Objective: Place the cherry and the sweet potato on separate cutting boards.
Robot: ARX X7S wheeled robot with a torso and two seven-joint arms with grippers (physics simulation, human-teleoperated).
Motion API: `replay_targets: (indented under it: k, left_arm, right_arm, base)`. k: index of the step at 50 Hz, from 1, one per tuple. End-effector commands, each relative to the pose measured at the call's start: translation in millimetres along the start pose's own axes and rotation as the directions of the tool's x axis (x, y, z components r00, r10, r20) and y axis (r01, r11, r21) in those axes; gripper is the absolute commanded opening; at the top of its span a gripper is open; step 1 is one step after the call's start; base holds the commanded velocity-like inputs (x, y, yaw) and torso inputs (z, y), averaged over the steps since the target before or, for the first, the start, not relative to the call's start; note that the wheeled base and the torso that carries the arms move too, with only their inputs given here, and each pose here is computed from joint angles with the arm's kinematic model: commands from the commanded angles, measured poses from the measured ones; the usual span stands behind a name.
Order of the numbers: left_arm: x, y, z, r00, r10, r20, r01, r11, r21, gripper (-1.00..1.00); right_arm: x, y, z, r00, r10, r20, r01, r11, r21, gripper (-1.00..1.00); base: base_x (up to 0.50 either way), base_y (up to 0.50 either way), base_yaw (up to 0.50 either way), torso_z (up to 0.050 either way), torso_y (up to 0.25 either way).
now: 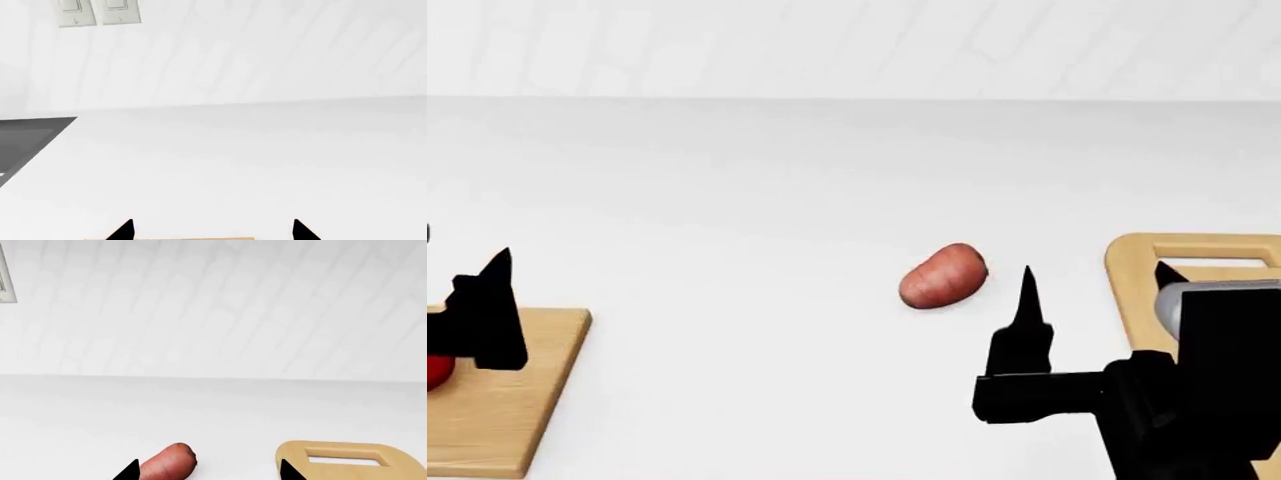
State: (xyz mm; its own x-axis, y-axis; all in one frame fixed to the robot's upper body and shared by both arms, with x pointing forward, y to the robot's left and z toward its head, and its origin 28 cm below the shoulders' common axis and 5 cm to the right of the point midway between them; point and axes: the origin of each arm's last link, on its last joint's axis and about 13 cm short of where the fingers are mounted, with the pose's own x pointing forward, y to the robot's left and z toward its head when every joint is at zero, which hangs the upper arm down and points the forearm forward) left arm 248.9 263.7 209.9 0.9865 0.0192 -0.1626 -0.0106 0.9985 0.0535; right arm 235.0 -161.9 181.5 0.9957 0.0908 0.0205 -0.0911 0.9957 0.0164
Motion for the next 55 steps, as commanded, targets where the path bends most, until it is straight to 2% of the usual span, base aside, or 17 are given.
replay_targets:
  k: [1, 14, 21, 24, 25, 31, 35, 36, 38, 43, 46, 48, 55]
  left_arm:
    - [-4.1, -6.9, 9.9, 0.997, -0.045, 0.069, 0.047, 0.999, -0.023, 1.00]
    - [-3.9, -8.8, 7.1, 0.998, -0.051, 0.041, 0.051, 0.999, -0.002, 1.00]
    - [-5.3, -6.3, 10.6, 0.997, -0.046, 0.055, 0.047, 0.999, -0.025, 1.00]
    - [-5.7, -7.7, 12.2, 0.997, -0.047, 0.058, 0.048, 0.998, -0.027, 1.00]
    - [-6.1, -7.6, 12.4, 0.997, -0.050, 0.060, 0.051, 0.998, -0.026, 1.00]
    - [-7.0, -9.5, 14.4, 0.996, -0.062, 0.067, 0.064, 0.998, -0.023, 1.00]
    - [-6.7, -9.7, 13.6, 0.995, -0.064, 0.074, 0.066, 0.997, -0.028, 1.00]
    - [-6.3, -9.6, 13.7, 0.995, -0.060, 0.082, 0.062, 0.998, -0.021, 1.00]
    - [-6.3, -9.1, 14.1, 0.994, -0.061, 0.090, 0.063, 0.998, -0.023, 1.00]
    - [-4.5, -10.1, 11.2, 0.994, -0.069, 0.086, 0.072, 0.997, -0.031, 1.00]
    - [-3.1, -9.1, 12.1, 0.994, -0.066, 0.085, 0.069, 0.997, -0.032, 1.00]
    - [-3.1, -9.5, 13.0, 0.993, -0.070, 0.091, 0.074, 0.997, -0.038, 1.00]
    - [0.9, -5.6, 9.6, 0.991, -0.083, 0.100, 0.090, 0.994, -0.065, 1.00]
  right_arm:
    - [0.7, -1.1, 7.1, 0.999, -0.016, 0.034, 0.017, 1.000, -0.015, 1.00]
    - [3.1, -1.4, 7.2, 0.999, -0.037, 0.001, 0.037, 0.999, -0.010, 1.00]
    - [10.1, -0.4, 12.6, 0.998, -0.044, -0.051, 0.043, 0.999, -0.014, 1.00]
    - [19.8, 4.2, 22.3, 0.993, -0.019, -0.113, 0.024, 0.999, 0.040, 1.00]
    - [25.0, 7.2, 25.7, 0.986, 0.006, -0.168, 0.015, 0.992, 0.122, 1.00]
    - [49.7, 13.9, 48.0, 0.969, 0.059, -0.240, -0.028, 0.991, 0.133, 1.00]
    - [68.1, 17.7, 57.4, 0.952, 0.093, -0.292, -0.031, 0.977, 0.212, 1.00]
    - [71.6, 20.6, 58.8, 0.937, 0.132, -0.324, -0.020, 0.945, 0.326, 1.00]
    - [79.7, 24.7, 67.9, 0.935, 0.142, -0.325, 0.004, 0.912, 0.410, 1.00]
    - [106.0, 29.4, 82.5, 0.918, 0.101, -0.382, 0.072, 0.907, 0.414, 1.00]
    - [121.7, 38.6, 85.9, 0.875, 0.093, -0.475, 0.093, 0.931, 0.353, 1.00]
    - [128.1, 43.4, 87.6, 0.853, 0.091, -0.514, 0.109, 0.932, 0.346, 1.00]
    - [134.2, 56.7, 65.6, 0.811, 0.063, -0.582, 0.138, 0.946, 0.294, 1.00]
  base:
    - [0.00, 0.00, 0.00, 0.000, 0.000]
    - [0.00, 0.00, 0.00, 0.000, 0.000]
    - [0.00, 0.00, 0.00, 0.000, 0.000]
    - [0.00, 0.00, 0.00, 0.000, 0.000]
    - [0.00, 0.00, 0.00, 0.000, 0.000]
    - [0.00, 0.00, 0.00, 0.000, 0.000]
    - [0.00, 0.00, 0.00, 0.000, 0.000]
    - [0.00, 0.00, 0.00, 0.000, 0.000]
    - [0.00, 0.00, 0.00, 0.000, 0.000]
    - [0.00, 0.00, 0.00, 0.000, 0.000]
    - [0.00, 0.00, 0.00, 0.000, 0.000]
    - [0.00, 0.00, 0.00, 0.000, 0.000]
    - [0.00, 0.00, 0.00, 0.000, 0.000]
